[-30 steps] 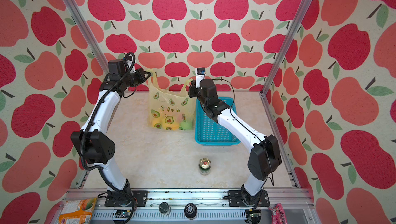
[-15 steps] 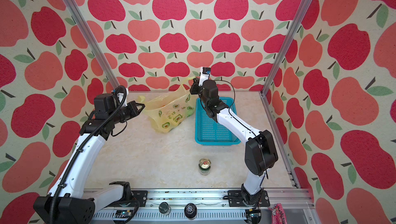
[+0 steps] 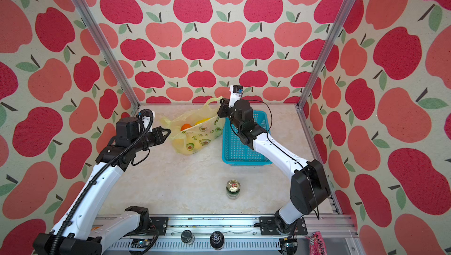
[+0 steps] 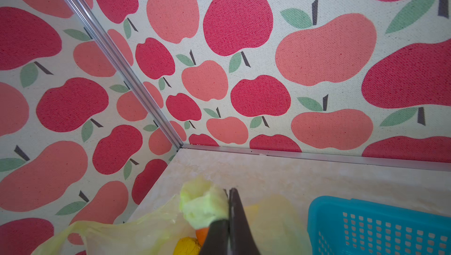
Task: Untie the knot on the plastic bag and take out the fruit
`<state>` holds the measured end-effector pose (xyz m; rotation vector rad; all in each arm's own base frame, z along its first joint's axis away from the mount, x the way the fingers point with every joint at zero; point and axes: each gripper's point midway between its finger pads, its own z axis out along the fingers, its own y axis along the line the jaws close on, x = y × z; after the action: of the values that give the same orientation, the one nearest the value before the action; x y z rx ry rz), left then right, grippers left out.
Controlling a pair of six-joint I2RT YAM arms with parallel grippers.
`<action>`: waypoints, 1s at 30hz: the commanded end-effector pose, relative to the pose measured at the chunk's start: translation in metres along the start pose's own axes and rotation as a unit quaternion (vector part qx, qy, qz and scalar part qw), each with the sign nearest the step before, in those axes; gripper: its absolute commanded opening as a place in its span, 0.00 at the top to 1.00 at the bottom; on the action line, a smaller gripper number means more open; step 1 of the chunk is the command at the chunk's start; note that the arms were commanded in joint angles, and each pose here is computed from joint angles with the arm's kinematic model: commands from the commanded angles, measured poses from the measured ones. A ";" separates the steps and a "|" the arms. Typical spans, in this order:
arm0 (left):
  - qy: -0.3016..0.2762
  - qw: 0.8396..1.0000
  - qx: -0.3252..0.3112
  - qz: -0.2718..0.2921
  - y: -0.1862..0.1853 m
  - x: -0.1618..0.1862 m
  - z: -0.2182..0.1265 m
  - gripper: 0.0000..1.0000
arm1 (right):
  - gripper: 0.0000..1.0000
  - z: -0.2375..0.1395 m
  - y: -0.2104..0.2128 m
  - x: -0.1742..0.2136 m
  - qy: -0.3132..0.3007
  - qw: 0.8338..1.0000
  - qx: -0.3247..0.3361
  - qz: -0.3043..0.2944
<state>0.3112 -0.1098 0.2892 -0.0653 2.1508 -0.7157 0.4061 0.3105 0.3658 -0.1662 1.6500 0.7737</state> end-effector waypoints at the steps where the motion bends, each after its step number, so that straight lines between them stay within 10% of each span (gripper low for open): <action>1: -0.037 0.997 -0.066 0.018 0.008 -0.015 -0.036 1.00 | 1.00 -0.013 0.010 -0.004 0.004 1.000 -0.002 0.002; 8: -0.045 0.989 -0.142 -0.017 0.042 -0.011 -0.033 1.00 | 1.00 0.033 -0.003 0.002 0.028 0.998 0.025 -0.048; 17: -0.071 0.992 -0.106 0.025 0.025 -0.112 0.025 1.00 | 1.00 0.103 0.002 -0.010 0.056 0.995 -0.026 -0.077; 30: -0.102 0.989 -0.083 0.067 -0.001 -0.185 0.021 1.00 | 1.00 0.105 0.023 -0.053 0.013 0.994 -0.080 -0.075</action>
<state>0.4486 -0.0691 0.4186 -0.1049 1.9702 -0.4402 0.5015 0.3731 0.4134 -0.3885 1.5979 0.7760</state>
